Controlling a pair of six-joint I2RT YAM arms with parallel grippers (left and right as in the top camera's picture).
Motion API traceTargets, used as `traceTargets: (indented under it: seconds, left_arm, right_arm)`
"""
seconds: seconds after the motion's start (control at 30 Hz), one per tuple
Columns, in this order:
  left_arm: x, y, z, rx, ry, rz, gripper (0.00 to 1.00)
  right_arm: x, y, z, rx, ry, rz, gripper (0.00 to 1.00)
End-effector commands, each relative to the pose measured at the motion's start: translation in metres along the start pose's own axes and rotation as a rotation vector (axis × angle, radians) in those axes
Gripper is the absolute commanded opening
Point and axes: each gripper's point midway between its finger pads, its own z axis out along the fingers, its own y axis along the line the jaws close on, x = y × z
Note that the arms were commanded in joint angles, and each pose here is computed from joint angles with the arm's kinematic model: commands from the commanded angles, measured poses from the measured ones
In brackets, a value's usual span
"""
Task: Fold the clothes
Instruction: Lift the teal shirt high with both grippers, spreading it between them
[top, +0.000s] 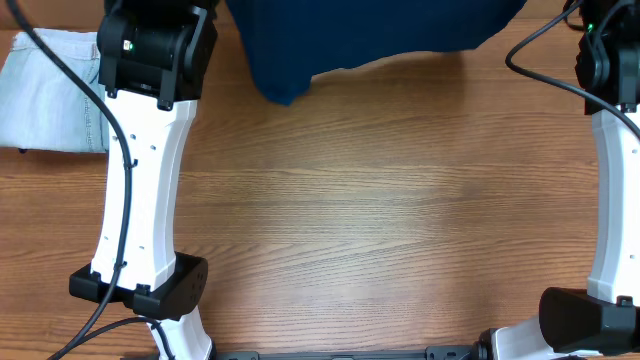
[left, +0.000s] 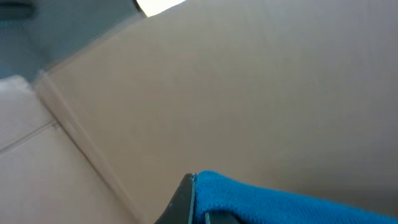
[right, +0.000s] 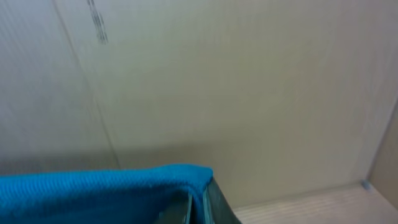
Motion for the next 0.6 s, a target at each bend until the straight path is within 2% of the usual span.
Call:
traceTargets:
  seconds: [0.0, 0.07, 0.17, 0.33, 0.57]
  left_arm:
    - [0.014, 0.013, -0.017, -0.028, 0.099, 0.002, 0.04]
    - [0.029, 0.01, -0.019, -0.018, 0.155, -0.002, 0.04]
    - [0.025, 0.013, -0.02, -0.027, 0.142, 0.012, 0.04]
    - [-0.009, 0.056, -0.04, -0.126, 0.049, -0.09, 0.04]
    - [-0.055, 0.119, -0.108, -0.142, -0.078, -0.185, 0.04]
  right_arm:
    - [0.0, -0.014, -0.014, 0.041, 0.037, -0.079, 0.04]
    - [0.011, -0.018, -0.015, 0.048, 0.082, -0.091, 0.04]
    - [0.013, -0.022, -0.015, 0.057, 0.095, -0.089, 0.04]
    - [0.001, -0.022, -0.028, 0.057, 0.061, -0.086, 0.04]
    - [-0.051, -0.019, -0.092, 0.046, -0.081, -0.068, 0.04]
